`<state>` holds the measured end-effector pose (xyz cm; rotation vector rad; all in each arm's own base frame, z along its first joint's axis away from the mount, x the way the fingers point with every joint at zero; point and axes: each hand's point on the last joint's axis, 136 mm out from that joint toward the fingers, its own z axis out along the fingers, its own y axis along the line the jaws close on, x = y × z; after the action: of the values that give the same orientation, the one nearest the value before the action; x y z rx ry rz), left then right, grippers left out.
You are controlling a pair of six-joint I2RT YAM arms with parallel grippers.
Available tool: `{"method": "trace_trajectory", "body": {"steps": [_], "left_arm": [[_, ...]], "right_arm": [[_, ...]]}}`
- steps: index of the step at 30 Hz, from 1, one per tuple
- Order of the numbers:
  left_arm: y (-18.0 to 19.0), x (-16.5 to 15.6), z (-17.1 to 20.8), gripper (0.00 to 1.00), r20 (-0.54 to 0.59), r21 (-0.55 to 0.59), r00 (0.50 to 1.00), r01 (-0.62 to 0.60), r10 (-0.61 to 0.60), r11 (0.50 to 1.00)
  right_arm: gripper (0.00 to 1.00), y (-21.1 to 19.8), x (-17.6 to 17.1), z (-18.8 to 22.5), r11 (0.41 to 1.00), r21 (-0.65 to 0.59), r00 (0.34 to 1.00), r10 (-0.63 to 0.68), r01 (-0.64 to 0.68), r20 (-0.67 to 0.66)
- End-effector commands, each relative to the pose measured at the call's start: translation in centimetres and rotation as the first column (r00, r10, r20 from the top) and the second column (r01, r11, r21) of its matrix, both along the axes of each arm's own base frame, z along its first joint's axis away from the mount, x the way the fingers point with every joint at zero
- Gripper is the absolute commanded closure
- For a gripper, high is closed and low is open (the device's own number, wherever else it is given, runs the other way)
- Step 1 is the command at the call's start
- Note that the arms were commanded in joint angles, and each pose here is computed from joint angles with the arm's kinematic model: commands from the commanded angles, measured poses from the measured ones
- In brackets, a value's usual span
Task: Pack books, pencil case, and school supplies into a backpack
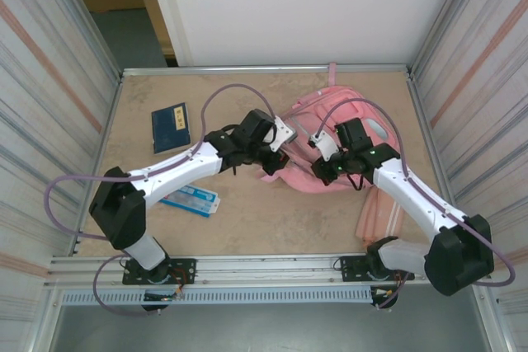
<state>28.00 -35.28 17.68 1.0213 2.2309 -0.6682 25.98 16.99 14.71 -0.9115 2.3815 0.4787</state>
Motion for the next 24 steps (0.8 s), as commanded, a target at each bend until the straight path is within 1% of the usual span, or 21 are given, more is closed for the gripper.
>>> {"method": "trace_trajectory", "body": {"steps": [1,4,5,7,10,11,12,13,16,18,21,22,24], "left_arm": [[2.6,4.4,2.2,1.0,0.139,-0.037,0.983,-0.116,0.12,0.993],[3.6,6.7,0.7,1.0,0.045,-0.096,0.986,-0.157,0.162,0.983],[3.7,7.3,0.1,1.0,0.038,-0.099,0.984,-0.169,0.174,0.981],[3.5,7.9,-0.4,1.0,0.06,-0.095,0.982,-0.174,0.181,0.98],[2.5,7.1,-0.2,1.0,0.052,-0.119,0.987,-0.145,0.152,0.982],[2.1,6.4,-0.2,1.0,0.041,-0.126,0.99,-0.127,0.133,0.984],[1.6,5.7,-0.3,1.0,0.028,-0.133,0.993,-0.112,0.117,0.985],[1.1,5.0,-0.3,1.0,0.019,-0.137,0.995,-0.093,0.097,0.986],[-0.2,3.2,0.0,1.0,-0.024,-0.132,0.998,-0.053,0.05,0.99],[-0.9,2.1,0.8,1.0,-0.035,-0.144,0.999,-0.033,0.028,0.989],[-1.7,0.6,2.3,1.0,-0.037,-0.185,0.999,-0.012,0.005,0.983],[-1.9,0.2,2.9,1.0,-0.048,-0.206,0.999,-0.011,0.001,0.978],[-2.4,-0.7,3.7,1.0,-0.069,-0.239,0.997,0.002,-0.019,0.971]], "right_arm": [[1.0,-1.2,0.0,1.8,0.999,-0.024,0.998,0.023,-0.021,0.05],[1.0,-1.0,0.2,1.4,1.0,-0.012,0.998,0.02,-0.019,0.057],[1.0,-1.0,0.2,1.1,1.0,-0.009,0.999,0.017,-0.017,0.05],[1.0,-1.0,0.3,0.8,1.0,-0.012,0.999,0.005,-0.005,0.036],[1.0,-1.6,1.2,0.6,0.998,-0.015,0.996,-0.061,0.062,0.057],[0.89,-1.7,1.5,0.8,0.996,-0.003,0.994,-0.089,0.089,0.061],[0.77,-1.3,1.5,1.3,0.996,0.023,0.994,-0.088,0.087,0.059],[0.7,-0.5,1.1,2.0,0.995,0.077,0.997,-0.061,0.058,0.05],[0.61,1.7,-0.2,4.3,0.972,0.236,0.999,-0.002,-0.008,0.045],[0.58,2.3,-0.2,5.0,0.965,0.263,0.998,-0.002,-0.015,0.065],[0.57,2.7,0.0,4.4,0.98,0.193,0.994,0.031,-0.05,0.101],[0.55,3.1,-0.5,3.9,0.982,0.159,0.99,0.088,-0.104,0.106],[0.54,3.2,-1.4,2.8,0.975,0.1,0.977,0.191,-0.2,0.092]]}}
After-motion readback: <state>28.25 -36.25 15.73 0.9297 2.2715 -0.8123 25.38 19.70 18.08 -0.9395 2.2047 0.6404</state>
